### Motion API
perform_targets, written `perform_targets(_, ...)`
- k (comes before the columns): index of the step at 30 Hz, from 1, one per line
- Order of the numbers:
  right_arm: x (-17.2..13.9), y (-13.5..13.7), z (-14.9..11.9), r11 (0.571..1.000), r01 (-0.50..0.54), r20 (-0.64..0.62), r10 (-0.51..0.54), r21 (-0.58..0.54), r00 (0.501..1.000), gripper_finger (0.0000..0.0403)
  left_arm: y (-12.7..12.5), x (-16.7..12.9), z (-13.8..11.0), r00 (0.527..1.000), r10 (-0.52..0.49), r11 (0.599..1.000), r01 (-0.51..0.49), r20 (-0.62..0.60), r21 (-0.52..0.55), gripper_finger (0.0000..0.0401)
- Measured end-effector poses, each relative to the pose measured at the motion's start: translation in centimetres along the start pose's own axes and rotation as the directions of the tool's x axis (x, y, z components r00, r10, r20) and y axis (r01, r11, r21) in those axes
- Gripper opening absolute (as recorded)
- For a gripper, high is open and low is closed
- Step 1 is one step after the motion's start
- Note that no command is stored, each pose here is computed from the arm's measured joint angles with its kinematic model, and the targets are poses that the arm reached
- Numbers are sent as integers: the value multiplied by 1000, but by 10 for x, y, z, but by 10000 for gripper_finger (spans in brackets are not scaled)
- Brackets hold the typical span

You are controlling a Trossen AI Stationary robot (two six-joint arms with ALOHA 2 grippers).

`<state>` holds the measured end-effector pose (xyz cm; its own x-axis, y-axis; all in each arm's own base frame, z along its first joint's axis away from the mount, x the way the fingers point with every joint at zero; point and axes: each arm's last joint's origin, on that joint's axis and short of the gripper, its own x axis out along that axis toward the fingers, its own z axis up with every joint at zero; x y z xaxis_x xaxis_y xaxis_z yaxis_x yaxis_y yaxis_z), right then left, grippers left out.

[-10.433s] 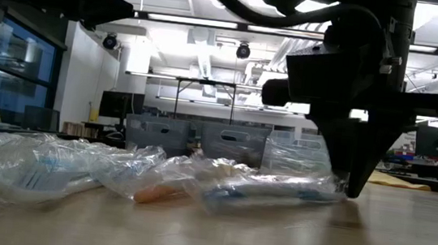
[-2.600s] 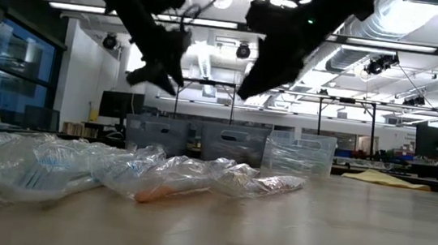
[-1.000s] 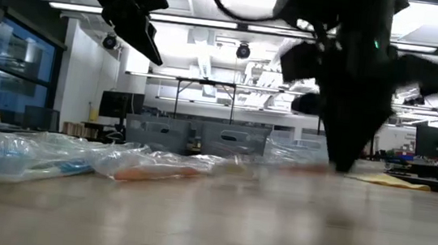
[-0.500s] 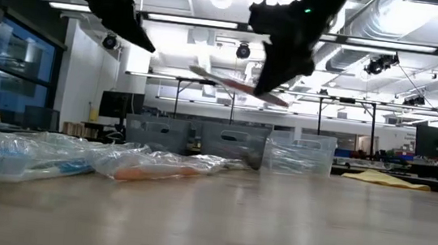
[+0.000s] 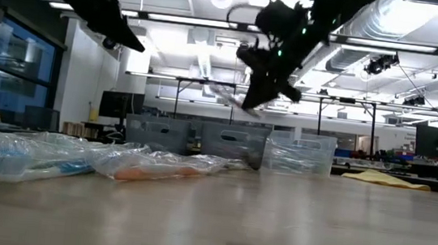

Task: Pick & Place Toothbrushes
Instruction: Put the orange toothbrush into the right black bin

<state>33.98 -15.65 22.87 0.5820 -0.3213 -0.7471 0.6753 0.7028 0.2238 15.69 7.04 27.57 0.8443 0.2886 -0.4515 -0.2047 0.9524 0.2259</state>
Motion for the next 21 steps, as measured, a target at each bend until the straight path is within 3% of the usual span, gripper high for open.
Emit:
perform_targets(9,27,-19,12,995,-37,-74,44,93,996,14,-1,3,-5,1000,-4,1000,4,-10,-1,163)
perform_targets(16,37,-12,16,998,20,-214,-7,60,977,14,-2,2,-7,1000,-9,1000,9,-23,-3,163)
perform_targets(21,39,-14,14,995,79,-235,-62,64,970,14,-2,2,-7,1000,-9,1000,9,-25,-13,163)
